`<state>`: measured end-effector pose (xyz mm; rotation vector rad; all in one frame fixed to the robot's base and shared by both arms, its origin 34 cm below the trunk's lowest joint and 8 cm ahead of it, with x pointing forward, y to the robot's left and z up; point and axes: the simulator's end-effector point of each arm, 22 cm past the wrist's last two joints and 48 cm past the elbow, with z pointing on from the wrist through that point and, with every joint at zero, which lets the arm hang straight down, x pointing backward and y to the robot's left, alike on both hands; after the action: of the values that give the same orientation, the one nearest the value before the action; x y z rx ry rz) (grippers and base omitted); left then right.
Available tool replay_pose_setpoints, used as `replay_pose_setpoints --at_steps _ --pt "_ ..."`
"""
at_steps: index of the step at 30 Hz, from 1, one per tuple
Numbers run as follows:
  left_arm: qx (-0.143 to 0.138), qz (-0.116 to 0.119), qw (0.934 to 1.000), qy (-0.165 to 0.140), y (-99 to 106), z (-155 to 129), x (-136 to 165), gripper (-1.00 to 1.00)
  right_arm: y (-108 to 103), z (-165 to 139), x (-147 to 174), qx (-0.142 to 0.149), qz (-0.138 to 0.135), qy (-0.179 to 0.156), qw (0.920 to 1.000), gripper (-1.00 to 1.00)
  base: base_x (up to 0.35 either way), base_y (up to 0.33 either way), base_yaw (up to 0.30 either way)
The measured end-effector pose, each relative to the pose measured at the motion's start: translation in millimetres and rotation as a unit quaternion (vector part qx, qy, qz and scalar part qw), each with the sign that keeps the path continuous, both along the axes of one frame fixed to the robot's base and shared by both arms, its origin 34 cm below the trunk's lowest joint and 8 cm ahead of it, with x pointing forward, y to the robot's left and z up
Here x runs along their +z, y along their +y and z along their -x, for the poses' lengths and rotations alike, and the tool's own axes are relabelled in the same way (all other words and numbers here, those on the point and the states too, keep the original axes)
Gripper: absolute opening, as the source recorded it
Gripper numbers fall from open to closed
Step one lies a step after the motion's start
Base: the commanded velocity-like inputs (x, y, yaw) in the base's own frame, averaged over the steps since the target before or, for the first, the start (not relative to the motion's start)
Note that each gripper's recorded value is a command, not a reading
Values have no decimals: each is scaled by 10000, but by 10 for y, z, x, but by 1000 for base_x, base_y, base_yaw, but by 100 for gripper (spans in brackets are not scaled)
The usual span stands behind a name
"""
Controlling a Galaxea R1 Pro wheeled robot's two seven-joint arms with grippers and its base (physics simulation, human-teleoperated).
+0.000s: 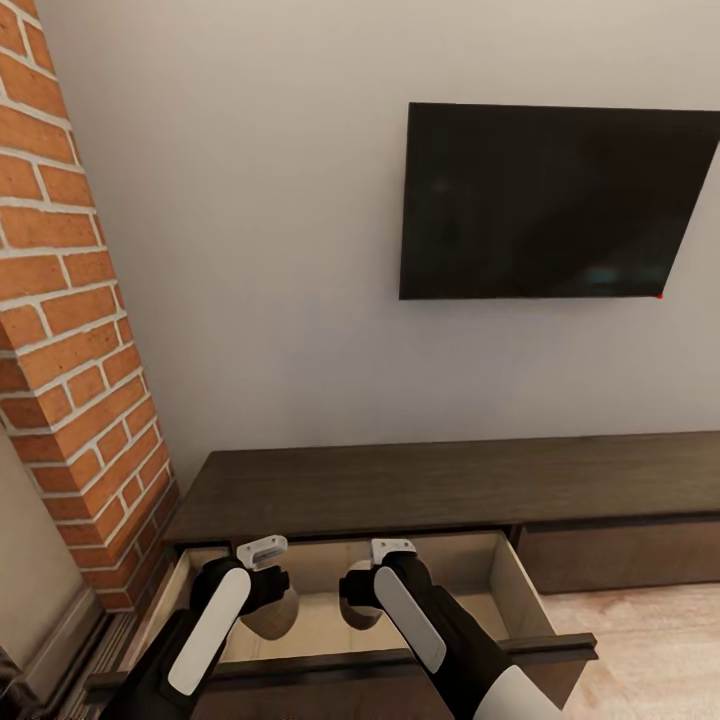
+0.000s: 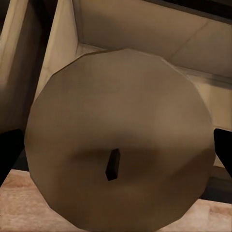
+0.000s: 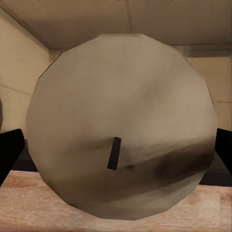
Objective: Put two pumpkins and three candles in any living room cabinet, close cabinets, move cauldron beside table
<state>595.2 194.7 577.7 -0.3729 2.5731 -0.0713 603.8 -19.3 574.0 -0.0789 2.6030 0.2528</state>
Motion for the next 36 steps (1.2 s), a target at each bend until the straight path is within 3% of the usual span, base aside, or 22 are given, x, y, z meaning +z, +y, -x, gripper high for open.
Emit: replay_pose_setpoints --at_steps 16,36 --pt "5 -8 10000 3 7 1 -4 -100 -2 -3 1 -5 -1 -7 10000 -100 26 0 0" --pt "12 -28 10000 37 23 14 -31 -100 11 3 4 4 -10 -2 10000 -100 120 0 0"
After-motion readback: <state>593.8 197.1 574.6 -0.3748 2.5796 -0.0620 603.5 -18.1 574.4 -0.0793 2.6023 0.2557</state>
